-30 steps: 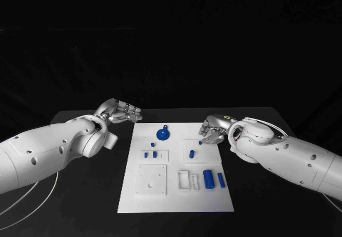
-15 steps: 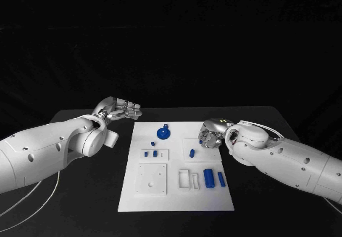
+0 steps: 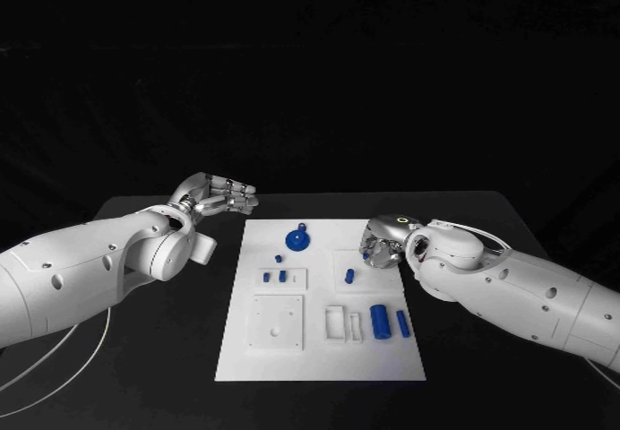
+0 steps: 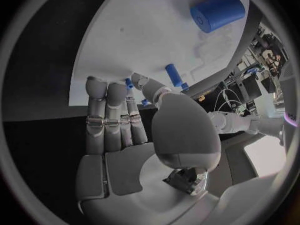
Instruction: Assemble the parts on the task board
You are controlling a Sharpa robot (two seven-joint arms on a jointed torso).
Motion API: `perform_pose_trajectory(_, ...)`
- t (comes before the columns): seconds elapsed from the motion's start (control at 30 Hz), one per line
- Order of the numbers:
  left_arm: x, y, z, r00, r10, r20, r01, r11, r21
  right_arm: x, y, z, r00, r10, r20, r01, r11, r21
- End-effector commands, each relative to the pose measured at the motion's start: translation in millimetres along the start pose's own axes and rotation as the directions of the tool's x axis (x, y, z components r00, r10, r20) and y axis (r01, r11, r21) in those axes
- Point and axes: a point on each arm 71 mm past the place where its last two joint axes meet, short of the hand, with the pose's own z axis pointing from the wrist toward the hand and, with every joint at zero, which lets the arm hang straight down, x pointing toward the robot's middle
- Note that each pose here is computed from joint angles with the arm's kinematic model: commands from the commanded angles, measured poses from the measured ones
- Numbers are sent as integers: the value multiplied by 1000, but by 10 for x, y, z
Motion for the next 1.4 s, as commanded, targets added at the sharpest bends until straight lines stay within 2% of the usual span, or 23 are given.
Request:
perform_pose_trajectory(0.03,6,-25,2,1000,-13,-1,13,1000,14,81,28,1,999,-30,-27,30,1000,-1)
perform_pose_trajectory(0.53,3,-19,5,1000,-13,-2,13,1000,7,157,54,34,996,-93,-11,93,995,35)
perform_pose_trajectory(0.97,-24,-5,14,1000,-10,5,10,1000,1,138,83,26,993,-108,46,106,993,43)
perform_pose_trajectory(1.17,-45,5,22,1000,-8,10,8,1000,-2,61,85,-7,994,-81,68,79,996,40)
perform_pose_trajectory(1.4,-74,20,37,1000,-6,19,6,1000,-7,-138,81,-29,993,-27,114,23,999,36)
